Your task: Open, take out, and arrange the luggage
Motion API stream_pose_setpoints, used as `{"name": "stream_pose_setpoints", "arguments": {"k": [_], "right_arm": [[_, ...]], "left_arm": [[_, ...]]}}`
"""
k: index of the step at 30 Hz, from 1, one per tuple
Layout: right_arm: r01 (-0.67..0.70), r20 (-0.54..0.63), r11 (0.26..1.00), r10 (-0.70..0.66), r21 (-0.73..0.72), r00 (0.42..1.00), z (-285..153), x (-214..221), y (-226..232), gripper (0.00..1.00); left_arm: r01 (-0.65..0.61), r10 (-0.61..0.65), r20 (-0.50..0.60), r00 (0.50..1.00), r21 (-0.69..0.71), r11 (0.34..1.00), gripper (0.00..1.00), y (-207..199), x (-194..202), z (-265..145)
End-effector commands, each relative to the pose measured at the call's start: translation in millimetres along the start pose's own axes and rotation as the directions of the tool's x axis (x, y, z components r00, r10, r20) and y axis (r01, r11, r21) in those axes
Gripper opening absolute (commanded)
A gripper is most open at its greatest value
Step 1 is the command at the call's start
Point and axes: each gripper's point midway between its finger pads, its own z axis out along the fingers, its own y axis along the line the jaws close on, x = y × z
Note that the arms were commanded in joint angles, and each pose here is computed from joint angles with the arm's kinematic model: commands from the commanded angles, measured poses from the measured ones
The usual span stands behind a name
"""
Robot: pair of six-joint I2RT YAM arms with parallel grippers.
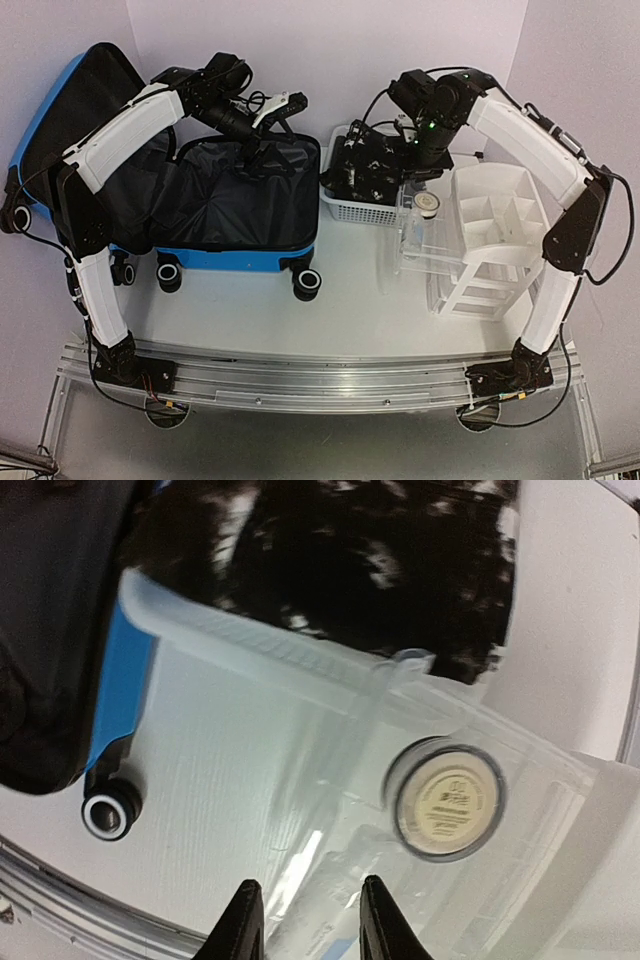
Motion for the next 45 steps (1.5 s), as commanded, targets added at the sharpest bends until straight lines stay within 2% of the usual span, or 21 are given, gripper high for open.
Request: {"name": "stream_pose_setpoints", "arguments": {"k": [1, 5, 14, 20, 26, 30, 34, 39, 41, 43, 45], "right_arm": [[0.155, 0.016, 0.976, -0.154, -0.156, 0.988, -9.6, 16.9, 56.9, 0.25], [0.163, -0.066, 0.976, -0.174, -0.143, 0.983, 14.6, 34.9, 66.5, 0.19], [0.12, -0.184, 0.989, -0.102, 0.09, 0.978, 52.8, 57.4, 29.2, 0.17], [0.186, -0.246, 0.94, -0.116, 0.286, 0.962, 41.7, 64.9, -9.8, 0.16], [0.305, -0.313, 0.902, -0.207, 0.306, 0.927, 31.1, 79.5, -28.1, 0.16], [0.408, -0.379, 0.876, -0.297, 0.256, 0.876, 28.5, 94.5, -33.6, 0.16], [0.513, -0.475, 0.825, -0.363, 0.236, 0.802, 22.9, 110.8, -47.3, 0.16], [0.587, -0.487, 0.778, -0.433, 0.224, 0.758, 15.7, 115.1, -59.2, 0.13], [0.64, -0.513, 0.739, -0.473, 0.213, 0.717, 15.0, 119.1, -66.3, 0.09], [0.706, -0.57, 0.678, -0.503, 0.205, 0.649, 16.3, 127.1, -79.6, 0.08], [0.739, -0.627, 0.639, -0.492, 0.212, 0.605, 15.4, 133.8, -96.3, 0.07]], "left_arm": [[-0.034, 0.035, 0.029, 0.999, -0.019, 0.999, 1.0, -11.2, -17.6, -19.2], [-0.035, 0.036, 0.027, 0.999, -0.024, 0.999, 1.0, -11.2, -17.9, -20.4], [-0.037, 0.038, 0.013, 0.999, -0.034, 0.999, 1.0, -10.6, -15.2, -21.0], [-0.037, 0.037, 0.007, 0.999, -0.034, 0.999, 1.0, -10.3, -13.2, -20.2], [-0.039, 0.039, 0.003, 0.999, -0.037, 0.999, 1.0, -10.4, -12.7, -20.5], [-0.043, 0.043, 0.003, 0.999, -0.038, 0.998, 1.0, -9.8, -12.4, -20.0], [-0.042, 0.042, 0.001, 0.999, -0.037, 0.998, 1.0, -9.6, -11.5, -19.3], [-0.042, 0.042, 0.0, 0.999, -0.038, 0.998, 1.0, -9.2, -11.3, -19.2], [-0.042, 0.042, 0.0, 0.999, -0.039, 0.998, 1.0, -9.6, -11.6, -19.8], [-0.043, 0.044, 0.0, 0.999, -0.039, 0.998, 1.0, -9.5, -11.6, -19.7], [-0.045, 0.045, 0.001, 0.999, -0.04, 0.998, 1.0, -9.3, -12.2, -20.0]]}}
